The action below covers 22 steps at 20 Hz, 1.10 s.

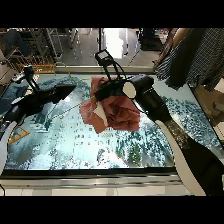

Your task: Fold the clothes and pants, and hang the long-sleeved shirts on hangers.

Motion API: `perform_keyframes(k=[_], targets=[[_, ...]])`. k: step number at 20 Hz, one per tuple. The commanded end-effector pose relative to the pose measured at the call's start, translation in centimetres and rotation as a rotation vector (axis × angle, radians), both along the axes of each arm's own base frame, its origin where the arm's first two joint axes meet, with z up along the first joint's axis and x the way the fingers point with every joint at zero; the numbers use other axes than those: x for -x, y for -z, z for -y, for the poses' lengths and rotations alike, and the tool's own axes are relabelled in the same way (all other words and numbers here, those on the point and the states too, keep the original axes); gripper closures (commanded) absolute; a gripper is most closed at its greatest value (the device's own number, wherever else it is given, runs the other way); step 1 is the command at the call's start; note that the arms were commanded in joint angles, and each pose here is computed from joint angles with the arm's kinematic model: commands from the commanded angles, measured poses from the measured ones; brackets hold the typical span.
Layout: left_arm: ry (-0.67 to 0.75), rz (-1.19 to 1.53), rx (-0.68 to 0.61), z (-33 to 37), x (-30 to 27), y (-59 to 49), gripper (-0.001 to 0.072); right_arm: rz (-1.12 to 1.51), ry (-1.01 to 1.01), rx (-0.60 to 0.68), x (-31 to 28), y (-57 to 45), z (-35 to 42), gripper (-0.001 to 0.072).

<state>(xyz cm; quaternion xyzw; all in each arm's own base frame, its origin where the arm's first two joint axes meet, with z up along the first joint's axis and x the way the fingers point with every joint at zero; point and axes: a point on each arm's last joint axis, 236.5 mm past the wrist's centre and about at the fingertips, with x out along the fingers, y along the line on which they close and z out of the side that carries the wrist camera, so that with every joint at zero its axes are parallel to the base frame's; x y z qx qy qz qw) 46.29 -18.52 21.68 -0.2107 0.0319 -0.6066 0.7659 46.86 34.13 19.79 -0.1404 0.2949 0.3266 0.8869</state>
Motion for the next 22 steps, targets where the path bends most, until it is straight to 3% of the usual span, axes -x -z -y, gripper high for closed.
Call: perform_keyframes(k=[1, 4, 9, 10, 12, 18, 22], targets=[[0.027, -0.019, -0.104, 0.5, 0.5, 2.5, 0.0699, 0.112, -0.124, 0.034, 2.3, -2.8, -2.6, 0.0696], [0.043, -0.03, -0.156, 0.7, 0.9, 3.7, 0.0698, 0.129, -0.198, 0.072, 4.3, -3.0, -3.9, 0.0696], [0.108, -0.02, -0.14, 1.0, 2.4, 3.3, 0.0698, 0.224, -0.244, 0.079, 3.7, -4.3, -4.6, 0.0693], [0.109, -0.02, -0.14, 1.0, 2.4, 3.3, 0.0697, 0.241, -0.247, 0.076, 3.6, -4.6, -4.7, 0.0635], [0.108, -0.02, -0.14, 1.0, 2.4, 3.3, 0.0698, 0.266, -0.293, 0.152, 3.7, -4.0, -4.2, 0.0155], [0.107, -0.02, -0.14, 0.9, 2.4, 3.3, 0.0697, 0.2, -0.467, 0.527, 5.2, 1.5, 0.0, 0.0129], [0.108, -0.02, -0.139, 1.0, 2.4, 3.3, 0.0697, 0.323, -0.508, 0.588, 2.8, 2.6, -1.1, 0.0131]])
